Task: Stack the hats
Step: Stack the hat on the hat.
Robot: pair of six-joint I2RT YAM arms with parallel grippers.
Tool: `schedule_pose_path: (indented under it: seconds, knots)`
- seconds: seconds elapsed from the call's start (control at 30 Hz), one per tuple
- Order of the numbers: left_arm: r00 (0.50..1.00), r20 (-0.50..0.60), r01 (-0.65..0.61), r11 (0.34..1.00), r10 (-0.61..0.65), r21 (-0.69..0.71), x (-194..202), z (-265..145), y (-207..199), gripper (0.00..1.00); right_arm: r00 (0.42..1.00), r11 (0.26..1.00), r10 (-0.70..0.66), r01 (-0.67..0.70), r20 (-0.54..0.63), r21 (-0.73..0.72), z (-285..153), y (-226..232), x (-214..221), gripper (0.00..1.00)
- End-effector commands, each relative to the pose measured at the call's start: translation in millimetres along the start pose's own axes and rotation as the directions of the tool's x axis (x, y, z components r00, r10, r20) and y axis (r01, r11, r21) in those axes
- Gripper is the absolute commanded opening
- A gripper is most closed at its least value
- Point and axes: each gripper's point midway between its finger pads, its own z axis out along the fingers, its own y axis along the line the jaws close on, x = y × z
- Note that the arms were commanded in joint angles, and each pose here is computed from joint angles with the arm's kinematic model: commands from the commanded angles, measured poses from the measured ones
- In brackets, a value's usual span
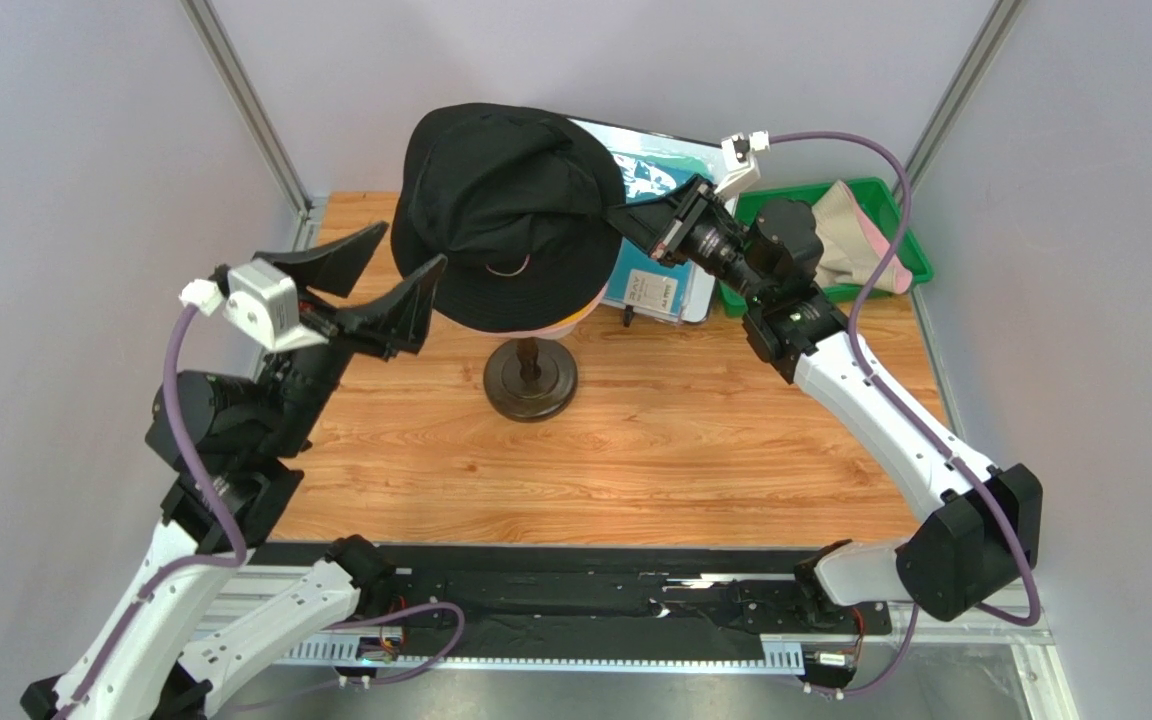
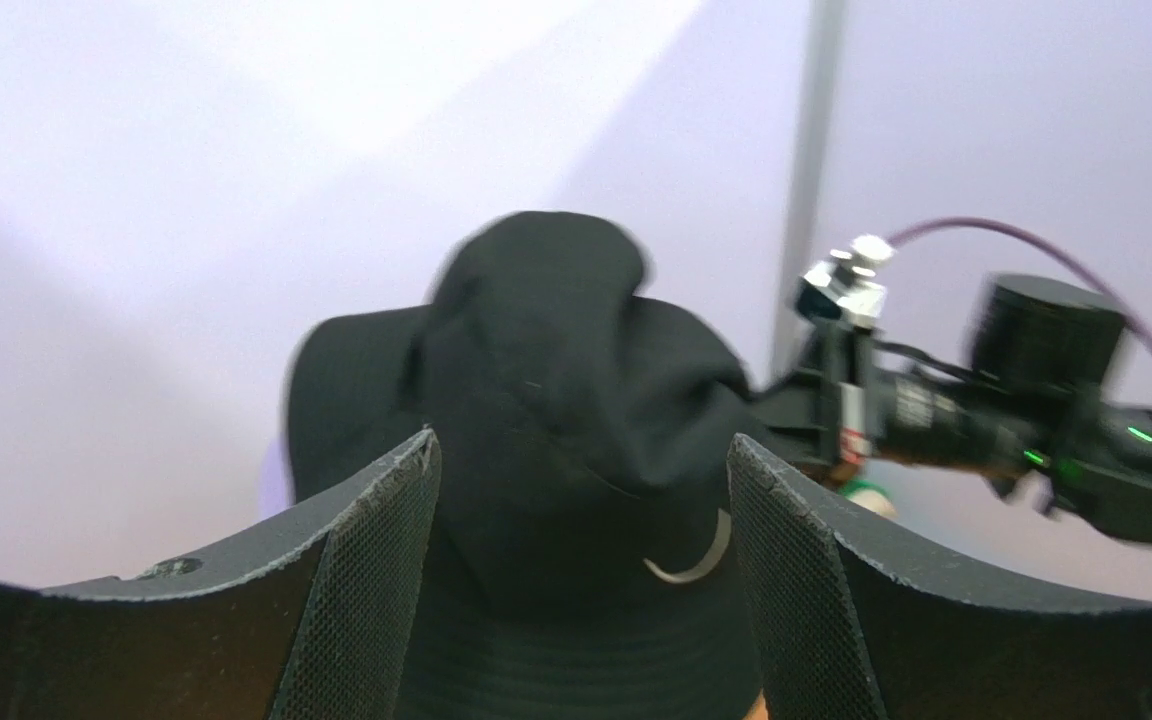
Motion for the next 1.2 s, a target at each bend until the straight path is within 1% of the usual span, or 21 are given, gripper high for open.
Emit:
schedule_pose_path:
  seconds: [0.0,0.03,0.07,0.23,0.27,0.33,0.37,0.4,0.43,0.47,0.5,0.53,0.57,0.6,0.63,0.67,0.83,0.87,0.9,0.97,1.17]
  knots:
    - [1.0,0.007,0.005,0.96,-0.003,-0.28,-19.8,8.9,50.2,0.73,0.999,0.996,-0.022,0.025,-0.028,0.087,-9.5,-16.4,9.3,0.0]
    - [1.0,-0.014,-0.003,0.944,-0.002,-0.33,-20.0,7.6,60.0,0.72,0.999,0.996,-0.024,0.026,-0.032,0.082,-10.2,-14.0,9.5,0.0]
    - [1.0,0.002,-0.007,0.934,0.008,-0.356,-34.9,11.9,67.5,0.72,0.999,0.996,-0.027,0.029,-0.03,0.08,-10.1,-12.6,8.4,0.0]
    - [0.998,-0.059,-0.02,0.919,-0.004,-0.393,-44.3,30.2,88.0,0.72,0.998,0.998,-0.031,0.034,-0.048,0.06,-8.1,-8.4,9.5,0.0]
    - [0.998,-0.059,0.012,0.921,-0.038,-0.39,-42.6,33.5,90.4,0.72,0.998,0.998,-0.037,0.039,-0.048,0.057,-7.3,-6.2,7.6,0.0]
    - [0.992,-0.109,0.03,0.945,-0.069,-0.325,-31.5,43.5,95.4,0.73,0.996,0.996,-0.054,0.059,-0.068,0.063,-5.8,-8.1,8.8,0.0]
    - [0.984,-0.105,0.106,0.945,-0.145,-0.308,-25.5,47.4,96.2,0.73,0.995,0.995,-0.062,0.067,-0.076,0.072,-5.0,-10.3,7.6,0.0]
    - [0.982,-0.087,0.139,0.954,-0.167,-0.267,-27.3,52.5,95.8,0.72,0.993,0.993,-0.091,0.096,-0.08,0.066,-4.0,-4.2,1.7,0.0]
    - [0.971,-0.13,0.17,0.962,-0.201,-0.215,-9.8,53.8,99.8,0.72,0.99,0.992,-0.085,0.095,-0.114,0.085,-1.3,-13.4,6.1,0.0]
    - [0.956,-0.123,0.24,0.95,-0.267,-0.199,-5.4,54.8,100.5,0.72,0.988,0.991,-0.095,0.106,-0.122,0.087,0.5,-13.1,2.7,0.0]
    - [0.957,-0.1,0.256,0.955,-0.272,-0.147,-9.7,59.0,98.5,0.72,0.986,0.989,-0.104,0.116,-0.133,0.087,3.0,-9.0,-2.2,0.0]
    - [0.937,-0.144,0.3,0.945,-0.317,-0.131,11.6,56.8,104.4,0.71,0.98,0.986,-0.122,0.138,-0.157,0.094,9.3,-16.7,-1.2,0.0]
    - [0.92,-0.141,0.353,0.929,-0.367,-0.116,15.3,57.5,103.2,0.71,0.976,0.984,-0.129,0.147,-0.174,0.097,13.6,-19.0,-1.1,0.0]
    - [0.921,-0.127,0.359,0.93,-0.367,-0.085,14.9,59.4,103.3,0.71,0.971,0.982,-0.122,0.148,-0.206,0.115,15.7,-24.9,2.6,0.0]
    - [0.907,-0.15,0.386,0.919,-0.395,-0.085,29.0,56.8,106.2,0.71,0.966,0.979,-0.168,0.186,-0.198,0.079,20.7,-10.9,-9.7,0.0]
    - [0.897,-0.154,0.407,0.91,-0.414,-0.08,32.8,56.4,105.3,0.71,0.961,0.978,-0.159,0.185,-0.227,0.098,30.1,-24.7,-4.8,0.0]
    - [0.881,-0.164,0.436,0.896,-0.444,-0.087,50.1,53.1,113.2,0.72,0.944,0.972,-0.187,0.218,-0.272,0.09,50.1,-31.8,-8.8,0.0]
    - [0.869,-0.159,0.459,0.884,-0.468,-0.089,50.5,52.9,113.4,0.72,0.944,0.971,-0.196,0.224,-0.264,0.079,52.8,-27.3,-13.0,0.0]
    - [0.876,-0.142,0.457,0.887,-0.461,-0.063,45.5,54.5,112.3,0.72,0.943,0.972,-0.19,0.22,-0.272,0.082,56.3,-32.0,-10.7,0.0]
    - [0.852,-0.14,0.502,0.863,-0.504,-0.052,47.2,53.2,113.2,0.71,0.943,0.972,-0.192,0.22,-0.271,0.079,58.4,-32.5,-11.8,0.0]
    - [0.858,-0.071,0.509,0.861,-0.509,-0.019,27.8,54.9,111.5,0.71,0.941,0.97,-0.196,0.228,-0.274,0.087,59.7,-36.3,-10.5,0.0]
